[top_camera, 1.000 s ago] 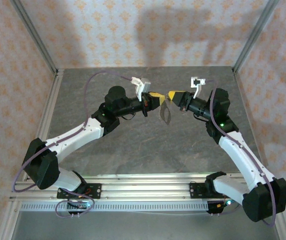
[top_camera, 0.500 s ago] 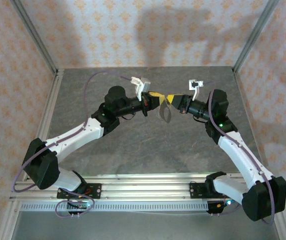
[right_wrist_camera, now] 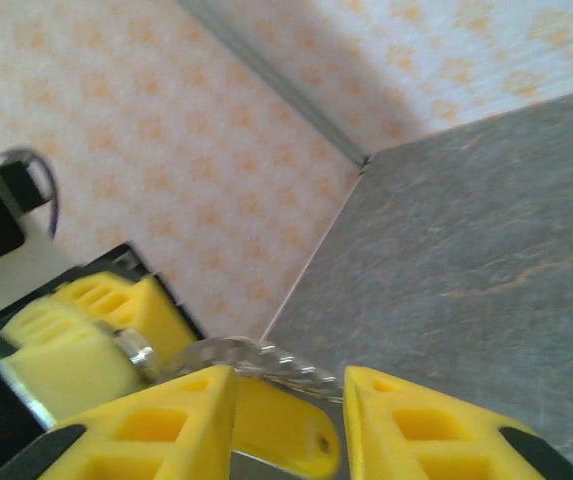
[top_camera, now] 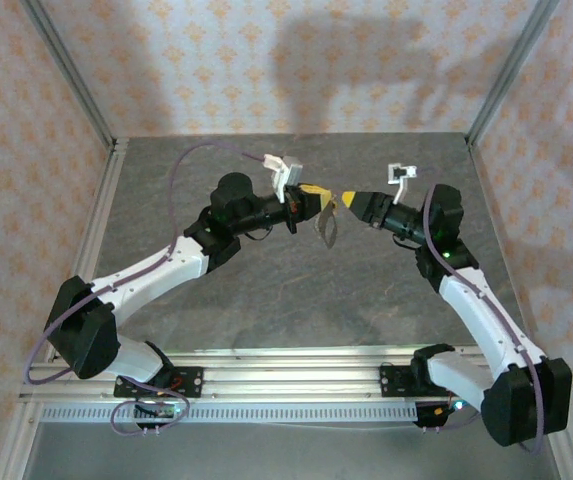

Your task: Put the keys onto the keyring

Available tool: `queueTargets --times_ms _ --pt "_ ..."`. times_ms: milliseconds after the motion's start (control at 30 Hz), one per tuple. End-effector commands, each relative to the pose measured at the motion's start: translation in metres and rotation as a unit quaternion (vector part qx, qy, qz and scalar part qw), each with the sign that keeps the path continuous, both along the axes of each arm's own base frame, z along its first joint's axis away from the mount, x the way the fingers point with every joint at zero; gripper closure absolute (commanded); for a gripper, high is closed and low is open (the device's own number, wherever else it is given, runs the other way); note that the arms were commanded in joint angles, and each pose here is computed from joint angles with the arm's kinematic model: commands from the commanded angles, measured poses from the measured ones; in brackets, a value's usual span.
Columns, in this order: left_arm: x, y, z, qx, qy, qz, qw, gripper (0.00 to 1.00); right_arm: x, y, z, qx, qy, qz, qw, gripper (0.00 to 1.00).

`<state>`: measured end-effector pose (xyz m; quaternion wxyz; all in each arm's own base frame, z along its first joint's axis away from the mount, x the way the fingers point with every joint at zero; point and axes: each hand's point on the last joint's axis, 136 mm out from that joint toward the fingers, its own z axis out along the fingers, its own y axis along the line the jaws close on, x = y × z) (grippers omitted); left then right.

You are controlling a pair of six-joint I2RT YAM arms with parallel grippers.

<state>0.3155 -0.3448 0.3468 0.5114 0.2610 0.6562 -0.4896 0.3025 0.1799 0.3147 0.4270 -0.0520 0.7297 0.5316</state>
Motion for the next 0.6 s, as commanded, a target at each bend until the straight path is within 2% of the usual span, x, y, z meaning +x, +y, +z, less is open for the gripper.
queueTargets --times_ms 0,133,300,567 --pt "-0.003 0.002 0.032 -0.037 -0.040 0.005 0.999 1.00 0.000 -0.011 0.029 0.032 -0.038 -0.025 0.998 0.66" --pt "-0.001 0.003 0.034 -0.048 -0.040 0.008 0.998 1.00 0.001 -0.015 0.039 0.042 -0.048 -0.039 0.997 0.66" --pt "0.006 0.007 0.039 -0.082 -0.030 0.010 0.996 1.00 0.000 -0.014 0.064 0.077 -0.075 -0.032 0.994 0.56" --pt "0.021 0.009 0.050 -0.140 0.001 0.006 0.990 1.00 0.007 -0.010 0.103 0.136 -0.114 -0.009 0.984 0.50"
